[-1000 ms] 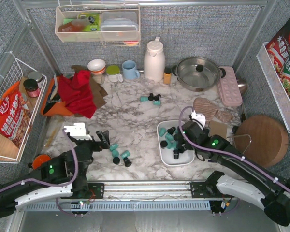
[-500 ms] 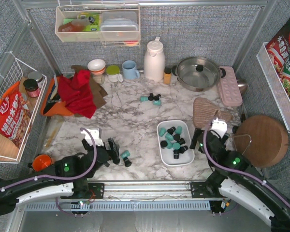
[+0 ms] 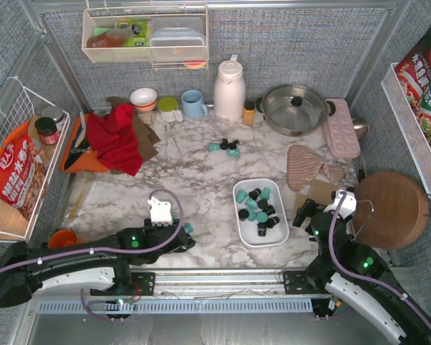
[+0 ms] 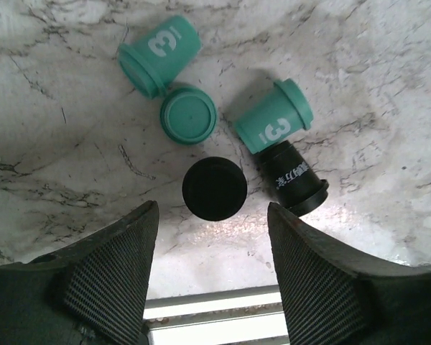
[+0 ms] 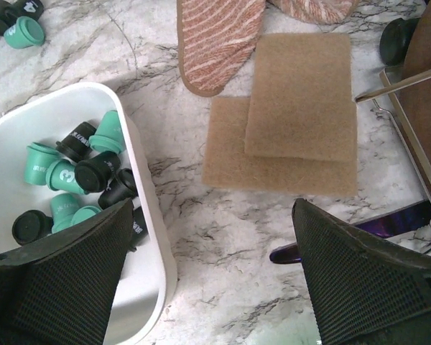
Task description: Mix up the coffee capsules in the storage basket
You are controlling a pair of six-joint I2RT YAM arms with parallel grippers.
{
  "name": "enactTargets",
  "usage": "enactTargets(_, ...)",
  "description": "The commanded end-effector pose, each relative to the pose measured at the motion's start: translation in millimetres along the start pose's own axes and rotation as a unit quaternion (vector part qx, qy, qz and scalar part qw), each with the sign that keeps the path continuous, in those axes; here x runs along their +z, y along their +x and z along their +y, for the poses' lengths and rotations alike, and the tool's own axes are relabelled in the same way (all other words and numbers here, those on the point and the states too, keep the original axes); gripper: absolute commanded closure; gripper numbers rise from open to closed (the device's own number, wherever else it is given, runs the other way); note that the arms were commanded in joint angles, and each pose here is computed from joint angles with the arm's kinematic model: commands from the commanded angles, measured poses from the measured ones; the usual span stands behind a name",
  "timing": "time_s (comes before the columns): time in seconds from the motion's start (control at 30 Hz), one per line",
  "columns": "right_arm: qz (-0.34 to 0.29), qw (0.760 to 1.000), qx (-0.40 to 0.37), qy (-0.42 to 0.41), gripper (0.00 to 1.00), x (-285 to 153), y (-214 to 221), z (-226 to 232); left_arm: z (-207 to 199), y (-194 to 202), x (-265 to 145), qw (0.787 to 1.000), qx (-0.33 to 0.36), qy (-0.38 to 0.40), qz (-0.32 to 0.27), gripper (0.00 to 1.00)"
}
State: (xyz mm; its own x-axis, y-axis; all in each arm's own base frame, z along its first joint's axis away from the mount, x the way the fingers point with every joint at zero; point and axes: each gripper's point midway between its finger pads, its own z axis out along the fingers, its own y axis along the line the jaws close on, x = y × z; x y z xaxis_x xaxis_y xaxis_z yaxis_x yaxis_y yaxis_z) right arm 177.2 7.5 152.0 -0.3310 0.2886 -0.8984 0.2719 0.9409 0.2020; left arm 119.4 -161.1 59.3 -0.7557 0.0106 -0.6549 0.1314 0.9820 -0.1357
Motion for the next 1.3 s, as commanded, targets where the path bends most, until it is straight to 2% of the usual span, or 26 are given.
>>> enactTargets(0.0, 0.003, 1.000, -0.012, 0.002, 0.04, 1.7, 2.2, -0.2, -0.8, 10.0, 3.5, 1.000, -0.003, -0.011, 0.023, 0.30)
enactTargets(0.33, 0.015, 0.999, -0.029, -0.006, 0.04, 4.9, 7.1, 6.2, -2.5, 0.3, 13.1, 0.999, -0.029, 0.005, -0.026, 0.40)
enactTargets(0.57, 0.017, 0.999, -0.032, -0.011, 0.04, 6.3, 9.1, 8.4, -4.3, -12.5, 14.9, 0.997, -0.038, 0.014, -0.063, 0.40)
enactTargets(1.27, 0.017, 0.999, -0.037, -0.013, 0.04, 6.7, 8.7, 9.5, 2.2, 2.5, 30.6, 0.999, -0.008, -0.017, -0.047, 0.47)
